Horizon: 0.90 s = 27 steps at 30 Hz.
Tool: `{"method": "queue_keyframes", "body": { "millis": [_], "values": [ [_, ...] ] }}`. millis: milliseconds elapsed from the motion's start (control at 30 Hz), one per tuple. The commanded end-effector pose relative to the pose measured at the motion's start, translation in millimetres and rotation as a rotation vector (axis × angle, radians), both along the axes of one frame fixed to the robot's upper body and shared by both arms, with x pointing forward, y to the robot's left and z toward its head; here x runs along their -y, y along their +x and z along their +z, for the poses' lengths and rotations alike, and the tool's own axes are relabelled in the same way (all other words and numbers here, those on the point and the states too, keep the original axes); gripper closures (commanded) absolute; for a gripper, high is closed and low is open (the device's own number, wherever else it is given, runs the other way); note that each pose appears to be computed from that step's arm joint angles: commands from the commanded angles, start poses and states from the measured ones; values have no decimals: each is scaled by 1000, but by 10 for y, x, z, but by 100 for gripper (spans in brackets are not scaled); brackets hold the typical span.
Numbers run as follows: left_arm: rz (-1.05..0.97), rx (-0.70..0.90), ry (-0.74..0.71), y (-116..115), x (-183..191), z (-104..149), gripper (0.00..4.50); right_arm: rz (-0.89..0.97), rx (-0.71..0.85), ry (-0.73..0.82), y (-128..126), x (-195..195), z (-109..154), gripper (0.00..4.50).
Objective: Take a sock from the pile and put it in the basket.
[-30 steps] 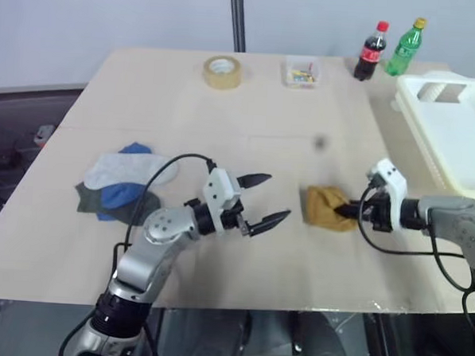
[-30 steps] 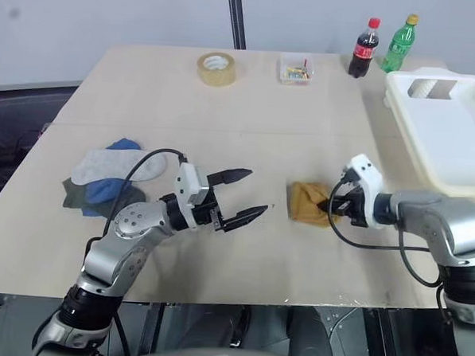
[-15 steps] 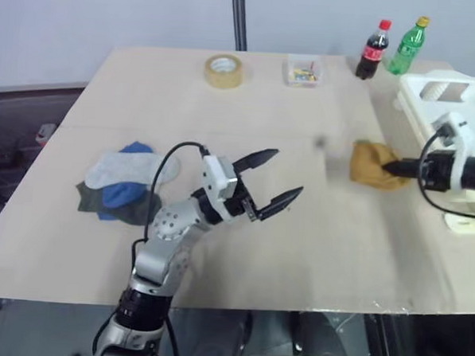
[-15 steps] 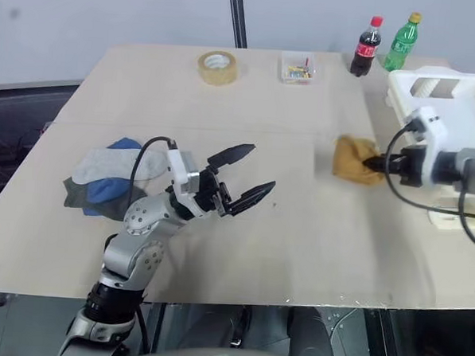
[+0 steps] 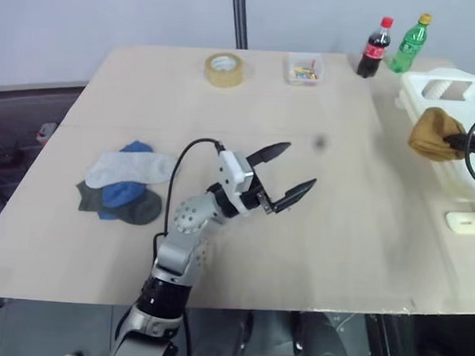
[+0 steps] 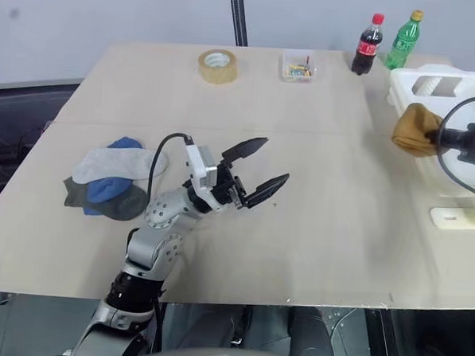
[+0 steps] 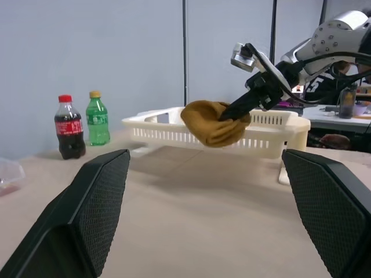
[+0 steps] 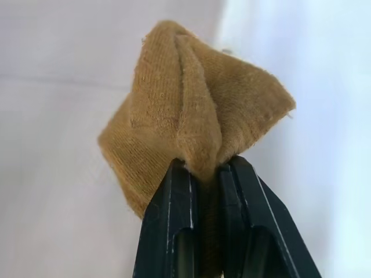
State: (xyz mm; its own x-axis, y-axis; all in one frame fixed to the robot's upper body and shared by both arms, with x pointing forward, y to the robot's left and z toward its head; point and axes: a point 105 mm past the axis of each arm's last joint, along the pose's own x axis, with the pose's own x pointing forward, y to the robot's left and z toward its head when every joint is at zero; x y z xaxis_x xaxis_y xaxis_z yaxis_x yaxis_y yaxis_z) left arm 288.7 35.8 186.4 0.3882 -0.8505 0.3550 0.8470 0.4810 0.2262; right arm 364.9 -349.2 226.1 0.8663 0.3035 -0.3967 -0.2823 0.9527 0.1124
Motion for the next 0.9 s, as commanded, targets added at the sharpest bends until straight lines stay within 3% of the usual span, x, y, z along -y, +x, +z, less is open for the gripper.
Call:
{"method": "queue_keyframes", "body": {
  "millis": [33, 500, 533, 567, 800, 900],
  "values": [
    [-12, 59, -1, -18, 27, 86, 0, -116, 66, 23, -17, 245, 152, 450],
    [-49, 59, -18, 0, 92, 98, 0, -293, 47, 17, -65, 567, 5, 450],
    [-52, 59, -18, -1, 97, 96, 0, -293, 47, 10, -67, 573, 6, 350],
    [-55, 58, -16, -2, 104, 91, 0, -293, 50, 4, -69, 578, 9, 320],
    [-74, 58, -8, -7, 130, 74, 0, -301, 83, -31, -107, 654, 42, 5],
    [-83, 57, -6, -9, 133, 74, 0, -310, 117, -46, -104, 678, 99, 5]
  ]
}}
